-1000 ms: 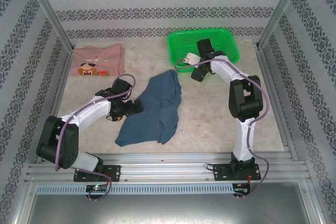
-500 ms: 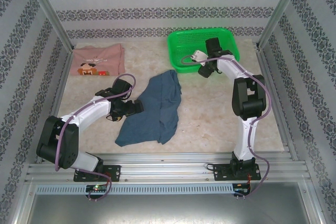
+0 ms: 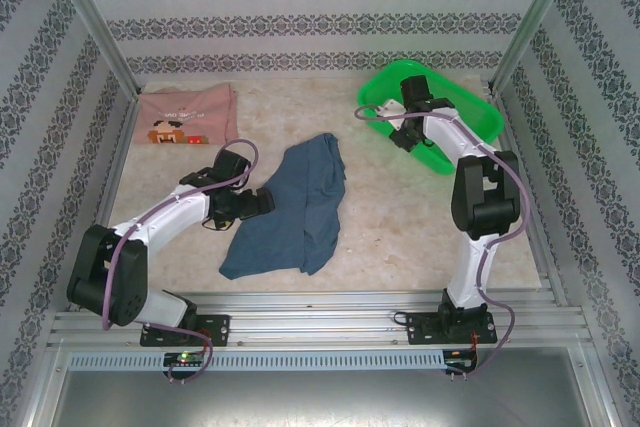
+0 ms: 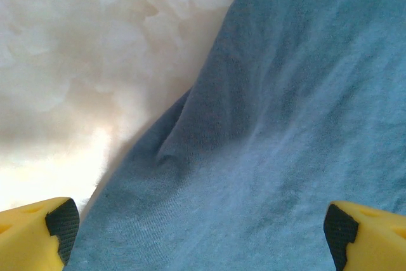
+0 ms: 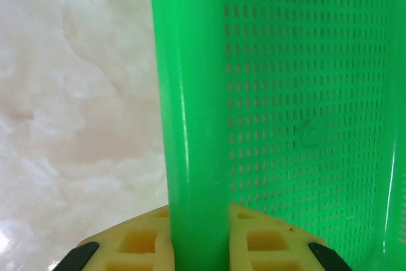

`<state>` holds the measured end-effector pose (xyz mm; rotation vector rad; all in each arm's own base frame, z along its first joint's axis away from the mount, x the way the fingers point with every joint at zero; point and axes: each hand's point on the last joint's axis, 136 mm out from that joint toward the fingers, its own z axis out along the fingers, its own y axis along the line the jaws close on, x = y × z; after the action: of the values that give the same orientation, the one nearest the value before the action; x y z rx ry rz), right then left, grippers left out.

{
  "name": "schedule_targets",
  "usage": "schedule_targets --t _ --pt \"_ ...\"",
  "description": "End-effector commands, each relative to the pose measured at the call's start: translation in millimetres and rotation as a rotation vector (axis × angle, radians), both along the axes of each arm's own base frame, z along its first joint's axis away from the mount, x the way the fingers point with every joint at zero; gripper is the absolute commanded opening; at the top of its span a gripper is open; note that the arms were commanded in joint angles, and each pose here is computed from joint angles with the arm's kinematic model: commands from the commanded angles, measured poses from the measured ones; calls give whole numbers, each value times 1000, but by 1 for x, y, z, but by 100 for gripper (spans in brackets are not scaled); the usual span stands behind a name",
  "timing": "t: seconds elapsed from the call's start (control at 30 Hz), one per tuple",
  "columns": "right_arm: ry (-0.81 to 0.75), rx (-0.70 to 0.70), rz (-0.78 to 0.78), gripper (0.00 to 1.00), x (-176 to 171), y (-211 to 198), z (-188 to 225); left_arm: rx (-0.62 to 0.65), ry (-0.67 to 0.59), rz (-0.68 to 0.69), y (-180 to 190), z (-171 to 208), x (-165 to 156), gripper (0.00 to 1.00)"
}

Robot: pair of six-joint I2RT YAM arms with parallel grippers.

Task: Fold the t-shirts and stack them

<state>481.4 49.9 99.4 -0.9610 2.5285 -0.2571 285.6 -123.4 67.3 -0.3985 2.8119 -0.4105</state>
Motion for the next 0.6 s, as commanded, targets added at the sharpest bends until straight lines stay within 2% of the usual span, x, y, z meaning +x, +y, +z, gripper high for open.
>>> schedule_targets --t 0.0,0.17,0.43,0.5,0.57 --pt "72 22 -241 10 -28 -27 -1 -11 -30 -33 -4 1 0 100" --pt "56 -9 -511 5 -23 -59 -3 -33 -27 -30 -8 -2 0 99" --pt "27 -82 -714 4 5 -95 -5 -54 -22 -25 -12 0 -8 99" --pt "15 -88 -706 17 13 -96 -3 -54 -23 -36 -14 1 -11 99" --pt "-10 -54 -701 38 19 -89 10 -60 -11 -46 -15 3 -16 100"
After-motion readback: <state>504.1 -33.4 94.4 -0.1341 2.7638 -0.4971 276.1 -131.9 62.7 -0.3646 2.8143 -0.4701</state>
